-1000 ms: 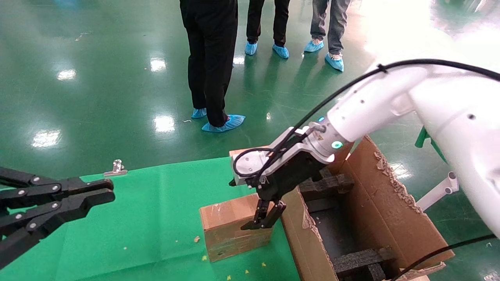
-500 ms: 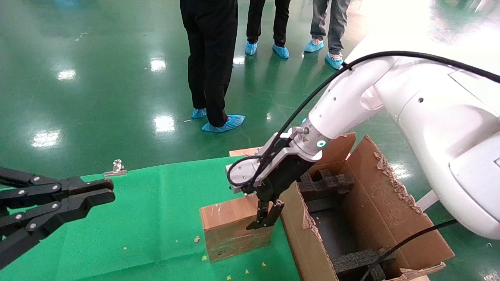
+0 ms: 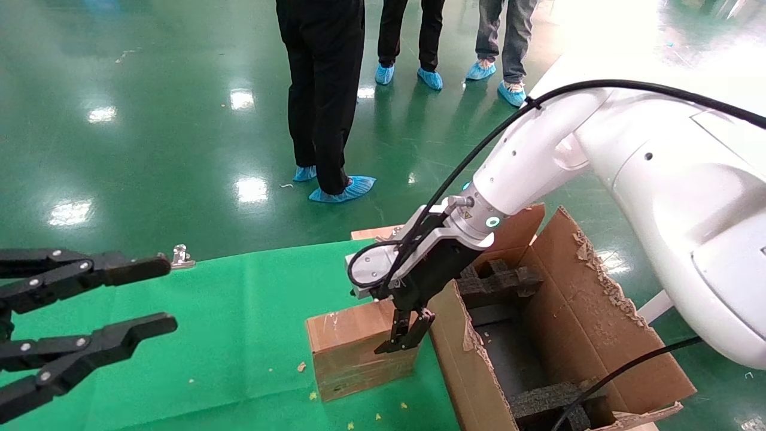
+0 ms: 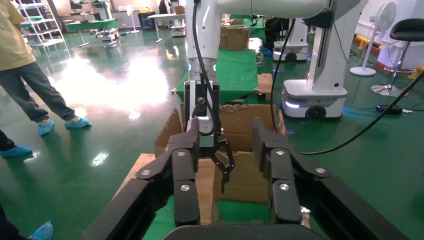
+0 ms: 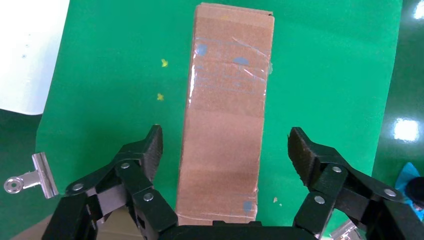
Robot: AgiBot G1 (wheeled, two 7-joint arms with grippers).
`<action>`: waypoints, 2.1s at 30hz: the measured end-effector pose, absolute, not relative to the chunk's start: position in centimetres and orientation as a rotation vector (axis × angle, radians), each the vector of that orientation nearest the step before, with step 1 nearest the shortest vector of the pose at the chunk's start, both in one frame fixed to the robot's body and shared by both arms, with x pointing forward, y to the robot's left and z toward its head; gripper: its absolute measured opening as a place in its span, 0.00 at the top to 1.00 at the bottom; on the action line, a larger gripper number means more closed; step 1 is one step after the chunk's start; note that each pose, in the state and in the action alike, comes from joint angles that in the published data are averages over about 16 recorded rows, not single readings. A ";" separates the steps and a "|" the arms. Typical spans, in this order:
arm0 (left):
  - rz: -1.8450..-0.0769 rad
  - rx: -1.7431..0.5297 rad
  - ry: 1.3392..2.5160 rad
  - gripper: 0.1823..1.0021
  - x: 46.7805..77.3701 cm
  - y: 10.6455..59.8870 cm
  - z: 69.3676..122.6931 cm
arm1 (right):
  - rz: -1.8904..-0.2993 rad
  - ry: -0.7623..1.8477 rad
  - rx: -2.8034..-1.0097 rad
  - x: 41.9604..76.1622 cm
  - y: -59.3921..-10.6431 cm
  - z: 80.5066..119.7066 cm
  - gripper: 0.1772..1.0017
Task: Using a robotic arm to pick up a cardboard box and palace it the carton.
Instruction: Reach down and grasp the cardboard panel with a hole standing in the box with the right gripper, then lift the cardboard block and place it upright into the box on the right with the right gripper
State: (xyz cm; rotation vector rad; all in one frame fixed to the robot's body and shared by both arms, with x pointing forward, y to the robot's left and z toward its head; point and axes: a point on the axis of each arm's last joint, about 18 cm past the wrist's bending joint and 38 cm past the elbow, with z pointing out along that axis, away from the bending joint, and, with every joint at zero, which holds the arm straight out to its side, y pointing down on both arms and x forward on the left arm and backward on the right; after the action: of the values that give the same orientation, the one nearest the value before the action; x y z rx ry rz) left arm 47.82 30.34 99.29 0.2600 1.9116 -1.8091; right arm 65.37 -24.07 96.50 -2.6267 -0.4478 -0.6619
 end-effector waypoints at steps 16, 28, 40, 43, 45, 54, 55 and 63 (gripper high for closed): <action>-1.809 0.260 1.912 0.27 47.8 30.3 99.3 | -0.657 -0.451 -2.628 65.3 -24.1 96.4 0.44; -1.809 0.260 1.912 0.06 47.8 30.3 99.3 | -0.689 -0.443 -2.603 65.1 -24.5 97.8 0.70; -1.809 0.260 1.912 0.00 47.8 30.3 99.3 | -0.913 -0.413 -2.482 63.3 -27.4 106.9 0.79; -1.809 0.260 1.912 0.00 47.8 30.3 99.3 | -0.985 -0.407 -2.448 62.4 -28.5 109.5 0.80; -1.809 0.260 1.912 0.00 47.8 30.3 99.3 | -1.027 -0.402 -2.429 61.9 -29.2 111.0 0.80; -1.809 0.260 1.912 0.00 47.8 30.3 99.3 | -1.149 -0.331 -2.404 59.7 -33.0 114.7 0.80; -1.809 0.260 1.912 0.00 47.8 30.3 99.3 | -1.156 -0.317 -2.408 59.5 -33.5 114.8 0.80; -1.809 0.260 1.912 0.00 47.8 30.3 99.3 | -1.189 -0.176 -2.464 58.0 -37.9 115.1 0.81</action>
State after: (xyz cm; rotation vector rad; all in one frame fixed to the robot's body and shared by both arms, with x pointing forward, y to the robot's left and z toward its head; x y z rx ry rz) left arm 47.82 30.34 99.30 0.2603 1.9115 -1.8093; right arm 58.01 -37.88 115.05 -2.4635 -0.1756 -1.1888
